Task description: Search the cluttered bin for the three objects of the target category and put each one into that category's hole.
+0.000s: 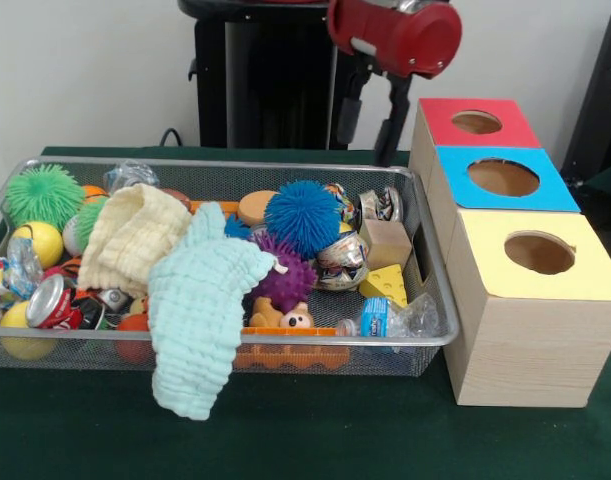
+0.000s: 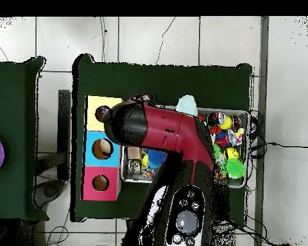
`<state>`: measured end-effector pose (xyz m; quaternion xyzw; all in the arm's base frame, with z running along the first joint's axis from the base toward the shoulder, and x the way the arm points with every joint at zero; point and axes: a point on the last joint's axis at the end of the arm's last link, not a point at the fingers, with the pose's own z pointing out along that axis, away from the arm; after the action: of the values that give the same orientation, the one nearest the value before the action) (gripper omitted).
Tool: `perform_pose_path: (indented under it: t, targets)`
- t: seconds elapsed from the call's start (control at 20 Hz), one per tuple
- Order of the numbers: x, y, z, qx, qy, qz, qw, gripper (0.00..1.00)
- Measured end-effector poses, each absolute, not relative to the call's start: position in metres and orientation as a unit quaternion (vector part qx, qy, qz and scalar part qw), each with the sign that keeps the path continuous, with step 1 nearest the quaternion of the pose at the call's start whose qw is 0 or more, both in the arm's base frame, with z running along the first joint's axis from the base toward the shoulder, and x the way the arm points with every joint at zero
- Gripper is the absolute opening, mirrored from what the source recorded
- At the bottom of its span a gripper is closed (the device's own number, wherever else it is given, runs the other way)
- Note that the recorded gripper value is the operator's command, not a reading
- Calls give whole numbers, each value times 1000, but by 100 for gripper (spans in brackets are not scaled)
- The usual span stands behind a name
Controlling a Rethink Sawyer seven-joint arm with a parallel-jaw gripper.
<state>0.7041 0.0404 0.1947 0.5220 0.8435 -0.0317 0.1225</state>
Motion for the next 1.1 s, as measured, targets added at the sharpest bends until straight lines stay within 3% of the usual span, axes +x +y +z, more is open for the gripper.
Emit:
perform_pose_path:
  t: [0.5, 1.1]
  targets:
    - [684, 11, 169, 525, 844, -50, 97, 100]
    - [681, 44, 160, 515, 855, -48, 45, 100]
